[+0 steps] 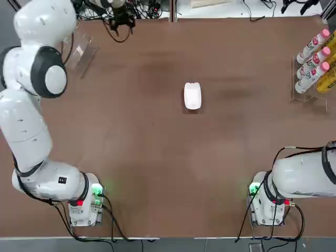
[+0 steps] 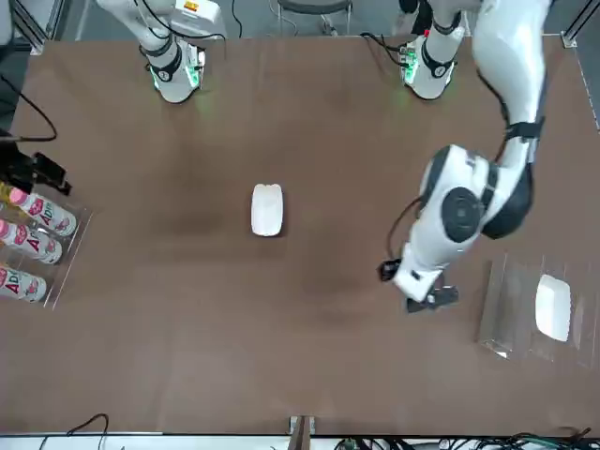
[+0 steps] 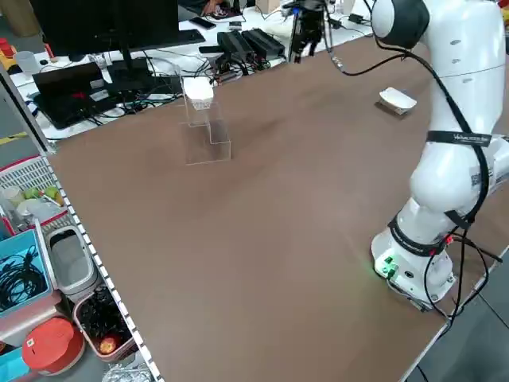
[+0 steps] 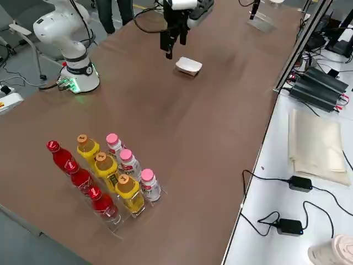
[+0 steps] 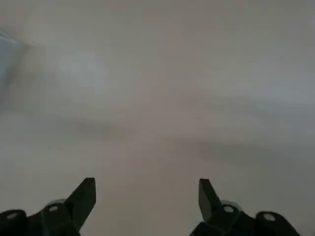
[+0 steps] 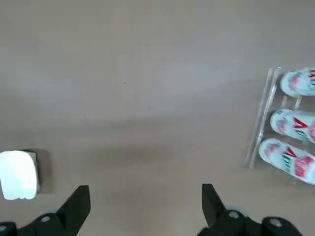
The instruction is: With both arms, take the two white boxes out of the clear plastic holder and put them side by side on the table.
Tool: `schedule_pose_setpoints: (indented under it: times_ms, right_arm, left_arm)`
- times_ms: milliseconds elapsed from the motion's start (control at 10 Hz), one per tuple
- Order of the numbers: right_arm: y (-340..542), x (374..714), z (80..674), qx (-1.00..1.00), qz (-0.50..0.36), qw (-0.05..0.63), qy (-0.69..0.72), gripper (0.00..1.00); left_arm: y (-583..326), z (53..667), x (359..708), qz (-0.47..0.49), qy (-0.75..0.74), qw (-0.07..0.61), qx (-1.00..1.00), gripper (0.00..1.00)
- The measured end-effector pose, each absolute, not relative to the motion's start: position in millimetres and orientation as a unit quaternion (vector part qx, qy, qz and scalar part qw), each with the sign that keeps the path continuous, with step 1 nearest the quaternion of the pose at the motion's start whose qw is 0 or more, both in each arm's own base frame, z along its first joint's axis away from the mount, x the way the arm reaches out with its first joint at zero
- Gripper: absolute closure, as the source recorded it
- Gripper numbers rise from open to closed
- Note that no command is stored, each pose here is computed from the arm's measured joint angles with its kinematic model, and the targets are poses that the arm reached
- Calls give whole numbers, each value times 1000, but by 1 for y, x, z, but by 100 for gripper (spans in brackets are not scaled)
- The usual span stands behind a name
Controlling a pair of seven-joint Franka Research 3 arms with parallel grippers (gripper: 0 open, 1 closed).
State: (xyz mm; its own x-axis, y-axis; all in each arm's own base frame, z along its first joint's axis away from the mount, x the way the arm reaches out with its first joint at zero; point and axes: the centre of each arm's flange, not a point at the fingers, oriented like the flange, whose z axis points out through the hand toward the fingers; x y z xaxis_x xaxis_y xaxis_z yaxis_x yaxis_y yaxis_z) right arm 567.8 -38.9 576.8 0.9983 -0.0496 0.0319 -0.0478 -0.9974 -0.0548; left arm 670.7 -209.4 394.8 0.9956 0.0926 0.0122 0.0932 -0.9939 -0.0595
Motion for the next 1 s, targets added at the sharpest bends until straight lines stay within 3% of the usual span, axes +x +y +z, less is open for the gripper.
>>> schedule_pose_setpoints:
  times_ms: [300,600,900,1000]
  right_arm:
    - [-9,573,522,-998,-29,55,15,0]
    - [26,565,471,-996,-27,78,23,0]
    - [121,536,404,-993,-48,82,64,0]
    - [158,520,387,-991,-59,87,84,0]
  left_arm:
    - [-106,385,672,-1,51,139,-989,9]
    - [-13,387,683,8,110,199,-974,14]
    - [34,381,693,-21,136,224,-965,19]
    - [44,370,695,-19,139,231,-963,24]
